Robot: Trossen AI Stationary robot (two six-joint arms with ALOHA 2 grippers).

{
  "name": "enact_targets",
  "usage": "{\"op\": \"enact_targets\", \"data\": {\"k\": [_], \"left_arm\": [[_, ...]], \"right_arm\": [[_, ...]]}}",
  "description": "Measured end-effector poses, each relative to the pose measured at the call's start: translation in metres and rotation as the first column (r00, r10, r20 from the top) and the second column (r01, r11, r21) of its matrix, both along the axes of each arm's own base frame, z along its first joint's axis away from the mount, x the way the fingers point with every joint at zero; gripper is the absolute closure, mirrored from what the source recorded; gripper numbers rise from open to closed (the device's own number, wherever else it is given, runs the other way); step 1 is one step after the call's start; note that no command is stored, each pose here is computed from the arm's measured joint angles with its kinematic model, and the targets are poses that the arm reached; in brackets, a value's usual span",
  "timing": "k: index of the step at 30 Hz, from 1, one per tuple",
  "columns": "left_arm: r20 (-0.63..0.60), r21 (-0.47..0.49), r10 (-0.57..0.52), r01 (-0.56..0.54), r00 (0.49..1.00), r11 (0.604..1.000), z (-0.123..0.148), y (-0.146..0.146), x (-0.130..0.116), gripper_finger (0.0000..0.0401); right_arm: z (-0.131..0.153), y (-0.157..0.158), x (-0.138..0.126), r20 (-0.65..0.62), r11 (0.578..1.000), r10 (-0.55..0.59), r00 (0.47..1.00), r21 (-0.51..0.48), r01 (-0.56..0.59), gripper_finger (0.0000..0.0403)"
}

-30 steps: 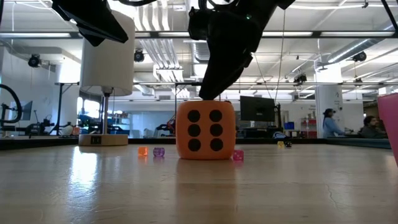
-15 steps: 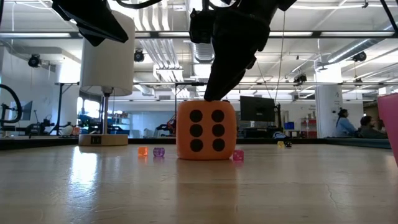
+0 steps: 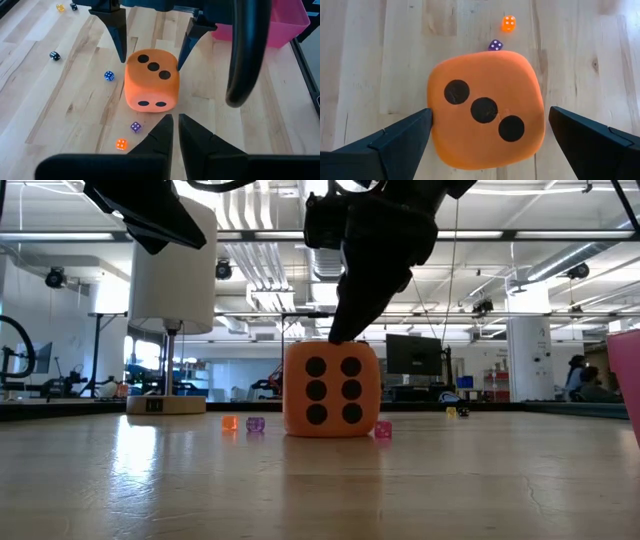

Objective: Pick & Place Dice
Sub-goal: Put the large orange die into the bin

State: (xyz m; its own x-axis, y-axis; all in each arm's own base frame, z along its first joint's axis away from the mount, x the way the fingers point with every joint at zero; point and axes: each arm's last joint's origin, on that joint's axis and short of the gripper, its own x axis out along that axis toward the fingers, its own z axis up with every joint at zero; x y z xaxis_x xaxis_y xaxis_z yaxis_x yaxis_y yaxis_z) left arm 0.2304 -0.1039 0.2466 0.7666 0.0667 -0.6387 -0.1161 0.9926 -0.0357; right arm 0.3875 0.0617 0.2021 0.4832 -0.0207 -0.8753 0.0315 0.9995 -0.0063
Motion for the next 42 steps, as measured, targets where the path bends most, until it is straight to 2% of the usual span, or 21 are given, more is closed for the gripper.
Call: {"op": "enact_targets", "data": {"k": [11,22,42], "left_arm": [[0.0,0.0,0.0,0.0,1.0,1.0,0.0,0.0,0.0,0.0365],[-0.001,0.001,0.0,0.0,1.0,1.0,0.0,0.0,0.0,0.0365],[-0.002,0.002,-0.001,0.001,1.0,1.0,0.0,0.0,0.0,0.0365]], "right_arm": [[0.008,0.0,0.003,0.007,0.998,0.059,0.998,-0.036,-0.058,0.0007],[0.01,0.001,0.004,0.006,0.998,0.058,0.998,-0.035,-0.058,0.0007],[-0.01,0.001,0.009,-0.041,0.997,0.06,0.997,-0.038,-0.061,0.0007]]}}
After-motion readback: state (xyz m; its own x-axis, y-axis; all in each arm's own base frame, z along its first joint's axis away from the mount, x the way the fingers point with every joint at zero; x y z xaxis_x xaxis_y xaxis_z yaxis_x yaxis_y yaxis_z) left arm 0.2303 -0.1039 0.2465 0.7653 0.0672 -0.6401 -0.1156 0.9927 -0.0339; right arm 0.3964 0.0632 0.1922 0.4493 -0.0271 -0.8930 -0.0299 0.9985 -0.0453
